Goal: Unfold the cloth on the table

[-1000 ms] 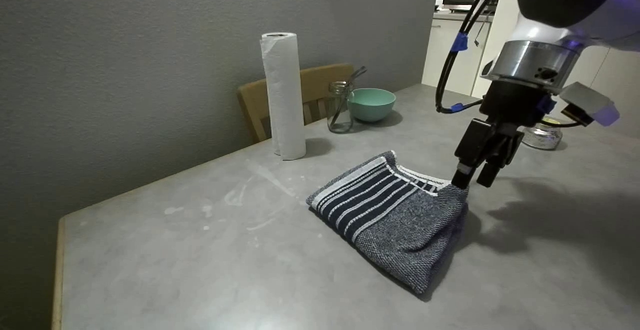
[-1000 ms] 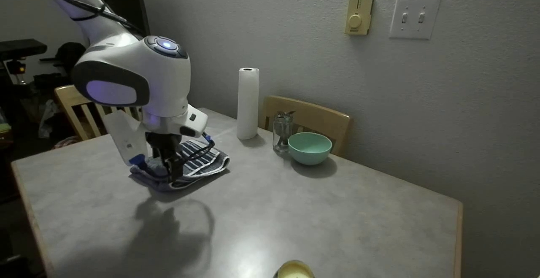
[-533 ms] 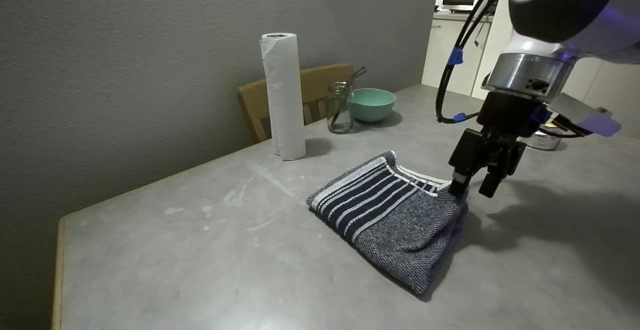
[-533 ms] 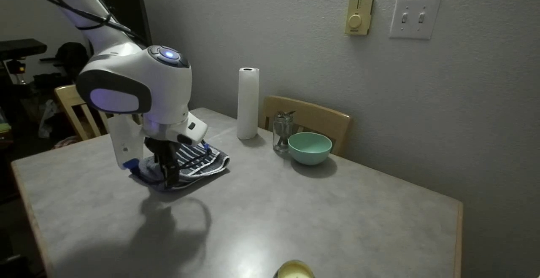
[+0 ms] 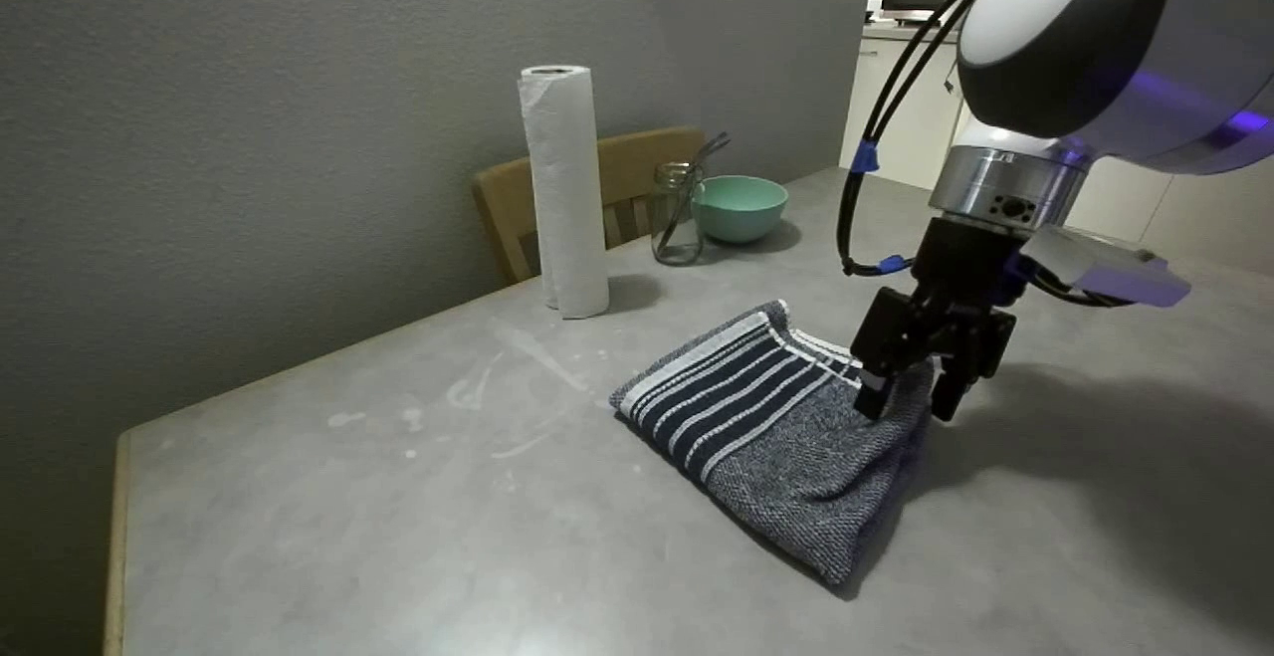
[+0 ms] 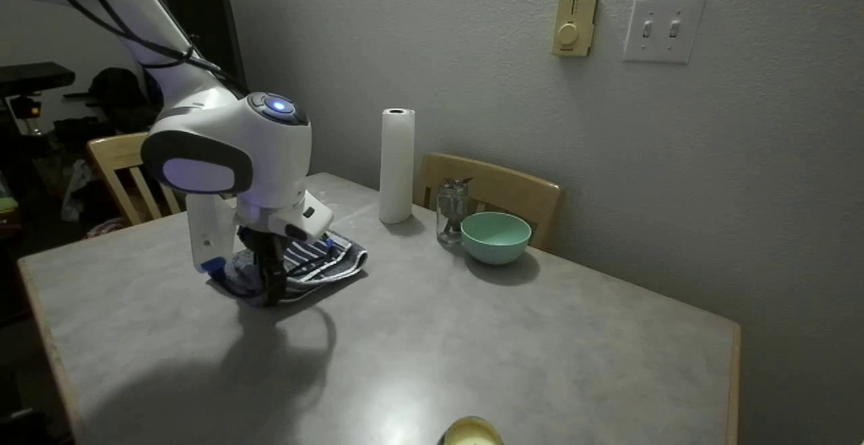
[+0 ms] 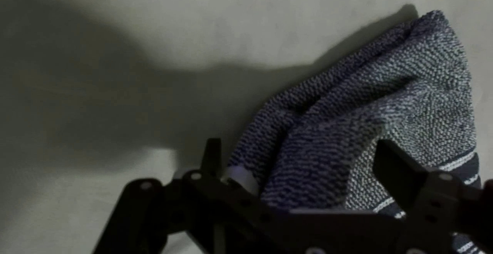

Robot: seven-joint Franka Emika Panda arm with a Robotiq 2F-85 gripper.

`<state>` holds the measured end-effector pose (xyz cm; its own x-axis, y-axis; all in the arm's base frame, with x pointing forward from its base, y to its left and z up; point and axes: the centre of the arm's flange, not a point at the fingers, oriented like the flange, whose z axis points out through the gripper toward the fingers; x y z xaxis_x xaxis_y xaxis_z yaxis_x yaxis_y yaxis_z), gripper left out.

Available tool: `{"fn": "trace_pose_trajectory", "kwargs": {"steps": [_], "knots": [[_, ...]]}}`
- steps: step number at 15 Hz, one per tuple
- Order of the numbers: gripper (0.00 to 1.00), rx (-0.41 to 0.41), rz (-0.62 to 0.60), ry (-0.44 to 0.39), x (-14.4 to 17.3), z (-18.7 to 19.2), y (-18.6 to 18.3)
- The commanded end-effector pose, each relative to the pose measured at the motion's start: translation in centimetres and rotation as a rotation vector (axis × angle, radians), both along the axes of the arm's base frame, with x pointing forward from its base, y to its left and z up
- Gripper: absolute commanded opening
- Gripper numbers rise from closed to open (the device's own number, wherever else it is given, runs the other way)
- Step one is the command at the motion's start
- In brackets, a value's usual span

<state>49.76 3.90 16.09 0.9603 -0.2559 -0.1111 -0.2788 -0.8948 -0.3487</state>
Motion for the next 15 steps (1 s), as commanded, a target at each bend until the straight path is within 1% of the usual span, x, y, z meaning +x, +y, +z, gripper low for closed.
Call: {"fn": "trace_pose_trajectory", "kwargs": {"steps": [1, 6, 8, 10, 12, 15], "knots": [[1.0, 0.004, 0.011, 0.002, -0.2, -0.1, 0.4], [1.0, -0.009, 0.025, 0.005, 0.1, 0.1, 0.9], [1.0, -0.06, 0.024, 0.04, -0.2, 0.6, 1.2], [1.0, -0.11, 0.013, 0.092, -0.6, 1.3, 1.7], [1.0, -0.133, 0.014, 0.127, -1.0, 1.8, 2.4], [1.0, -0.171, 0.06, 0.095, -0.6, 3.1, 2.9]]}}
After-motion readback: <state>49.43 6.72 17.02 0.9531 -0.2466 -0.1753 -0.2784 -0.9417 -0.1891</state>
